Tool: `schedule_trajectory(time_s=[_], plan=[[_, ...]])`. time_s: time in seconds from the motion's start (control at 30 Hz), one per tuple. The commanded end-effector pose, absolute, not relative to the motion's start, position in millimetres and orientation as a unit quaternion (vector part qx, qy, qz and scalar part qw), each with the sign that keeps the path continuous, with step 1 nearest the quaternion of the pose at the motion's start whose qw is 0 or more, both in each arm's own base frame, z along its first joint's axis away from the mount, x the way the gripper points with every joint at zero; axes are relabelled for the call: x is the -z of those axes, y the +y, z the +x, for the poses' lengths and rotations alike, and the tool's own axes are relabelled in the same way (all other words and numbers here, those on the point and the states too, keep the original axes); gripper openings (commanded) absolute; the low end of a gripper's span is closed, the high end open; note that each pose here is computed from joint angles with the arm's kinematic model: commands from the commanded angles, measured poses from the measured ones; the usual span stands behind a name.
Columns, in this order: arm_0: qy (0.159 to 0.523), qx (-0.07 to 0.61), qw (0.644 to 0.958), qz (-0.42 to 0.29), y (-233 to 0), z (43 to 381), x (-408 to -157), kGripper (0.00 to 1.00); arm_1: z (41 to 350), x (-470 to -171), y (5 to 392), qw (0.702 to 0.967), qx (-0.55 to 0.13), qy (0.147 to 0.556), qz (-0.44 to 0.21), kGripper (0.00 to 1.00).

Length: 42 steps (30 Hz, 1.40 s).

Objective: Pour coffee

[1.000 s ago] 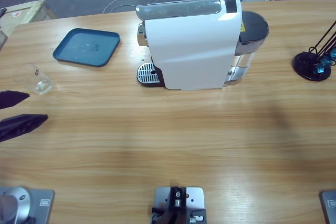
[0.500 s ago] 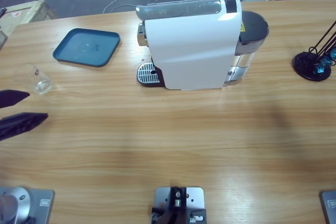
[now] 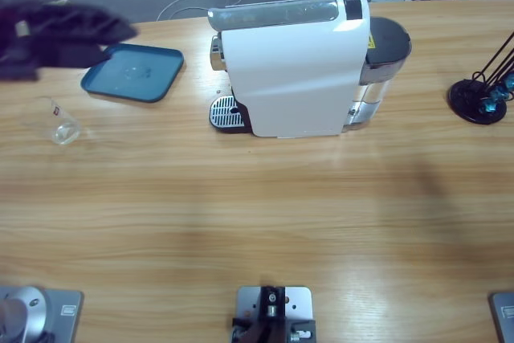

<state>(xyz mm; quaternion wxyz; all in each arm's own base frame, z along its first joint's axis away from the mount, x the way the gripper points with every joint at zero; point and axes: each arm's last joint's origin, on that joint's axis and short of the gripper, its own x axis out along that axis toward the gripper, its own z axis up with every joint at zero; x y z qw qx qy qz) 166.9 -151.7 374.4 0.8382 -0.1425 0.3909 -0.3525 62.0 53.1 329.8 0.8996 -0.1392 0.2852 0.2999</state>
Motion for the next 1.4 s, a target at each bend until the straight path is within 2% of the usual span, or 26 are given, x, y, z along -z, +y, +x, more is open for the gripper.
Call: schedule_trajectory(time_s=[0.03,0.17,0.23,0.27,0.37,0.43,0.57,0.6,0.73,0.93,1.03,1.17,1.4], plan=[[0.466,0.256,0.791,-0.302,-180.9,247.3,-338.9,0.973,65.5,-322.6,57.8,0.891,-0.3,0.307,-0.149,1.0],[0.487,0.276,0.763,-0.324,-204.3,276.6,-330.6,0.957,65.7,-322.5,58.1,0.89,-0.299,0.308,-0.15,1.0],[0.505,0.3,0.742,-0.324,-214.9,283.0,-324.9,0.85,65.7,-322.5,58.1,0.891,-0.299,0.308,-0.15,1.0],[0.511,0.311,0.732,-0.325,-218.7,285.1,-321.4,0.849,65.5,-322.6,57.9,0.891,-0.3,0.308,-0.15,1.0],[0.513,0.317,0.728,-0.325,-222.5,289.6,-316.0,0.84,65.5,-322.6,57.9,0.891,-0.3,0.308,-0.15,1.0],[0.515,0.316,0.728,-0.324,-225.3,293.9,-312.5,0.628,65.7,-322.5,58.1,0.89,-0.299,0.308,-0.15,1.0],[0.515,0.316,0.729,-0.321,-226.9,296.4,-309.4,0.064,66.0,-322.3,58.4,0.89,-0.299,0.309,-0.15,1.0],[0.505,0.324,0.734,-0.32,-227.0,295.9,-311.6,0.0,66.0,-322.3,58.4,0.89,-0.299,0.309,-0.15,1.0],[0.486,0.348,0.737,-0.316,-232.0,295.0,-318.1,0.0,66.4,-322.2,58.9,0.89,-0.299,0.31,-0.151,1.0],[0.493,0.352,0.731,-0.313,-234.3,285.8,-316.2,0.0,67.0,-322.4,59.6,0.889,-0.299,0.311,-0.151,1.0],[0.487,0.364,0.73,-0.313,-237.1,281.0,-324.2,0.0,67.6,-322.4,60.1,0.889,-0.299,0.312,-0.152,1.0],[0.466,0.39,0.728,-0.318,-243.7,274.1,-348.3,0.0,67.0,-322.3,59.0,0.891,-0.296,0.31,-0.152,1.0],[0.395,0.43,0.739,-0.337,-243.4,252.8,-414.3,0.0,66.9,-321.5,55.5,0.9,-0.274,0.302,-0.152,1.0]])
